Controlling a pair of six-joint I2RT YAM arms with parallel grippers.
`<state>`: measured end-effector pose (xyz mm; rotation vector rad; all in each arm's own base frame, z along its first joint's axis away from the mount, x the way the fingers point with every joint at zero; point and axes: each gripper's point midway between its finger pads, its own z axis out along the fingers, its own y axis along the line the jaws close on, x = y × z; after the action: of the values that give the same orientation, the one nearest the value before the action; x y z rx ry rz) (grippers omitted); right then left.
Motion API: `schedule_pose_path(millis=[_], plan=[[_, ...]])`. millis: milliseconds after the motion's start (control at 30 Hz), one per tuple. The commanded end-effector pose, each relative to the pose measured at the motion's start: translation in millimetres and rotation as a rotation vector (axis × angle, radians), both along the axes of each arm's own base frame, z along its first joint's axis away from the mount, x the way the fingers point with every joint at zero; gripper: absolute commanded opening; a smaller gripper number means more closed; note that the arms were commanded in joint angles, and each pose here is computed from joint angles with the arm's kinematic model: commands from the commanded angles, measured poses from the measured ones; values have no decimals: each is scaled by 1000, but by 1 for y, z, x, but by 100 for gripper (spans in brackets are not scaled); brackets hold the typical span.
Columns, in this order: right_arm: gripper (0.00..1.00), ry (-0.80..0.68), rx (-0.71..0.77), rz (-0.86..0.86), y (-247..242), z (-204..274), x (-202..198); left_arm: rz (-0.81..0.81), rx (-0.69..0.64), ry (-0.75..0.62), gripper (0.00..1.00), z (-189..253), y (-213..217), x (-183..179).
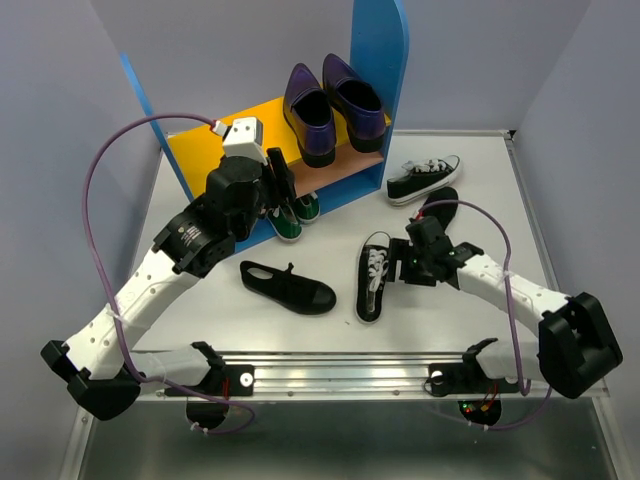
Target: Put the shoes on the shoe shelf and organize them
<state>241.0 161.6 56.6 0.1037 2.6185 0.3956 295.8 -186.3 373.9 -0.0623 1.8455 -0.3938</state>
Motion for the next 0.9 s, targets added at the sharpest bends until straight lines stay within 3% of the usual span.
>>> schedule_pose_path(millis=[0, 167, 333, 433, 533, 700, 867], plan=[[79, -115, -23, -52, -8, 46, 18, -12, -25, -39, 65, 14, -3, 0], [78, -220, -8, -116, -14, 92, 31, 46, 15, 31, 65, -12, -5, -8], [79, -321, -34, -279, -38, 123, 41, -5, 58, 124, 61, -62, -35, -45], [81, -343, -64, -355, -51, 125, 44, -59, 57, 198, 55, -98, -62, -67], [96, -363, -74, -405, -58, 131, 45, -147, 46, 273, 51, -135, -93, -89], [100, -437, -87, -465, -72, 154, 47, -276, 3, 309, 51, -169, -141, -104], [100, -458, -120, -485, -83, 163, 44, -358, 82, 377, 46, -211, -166, -110]])
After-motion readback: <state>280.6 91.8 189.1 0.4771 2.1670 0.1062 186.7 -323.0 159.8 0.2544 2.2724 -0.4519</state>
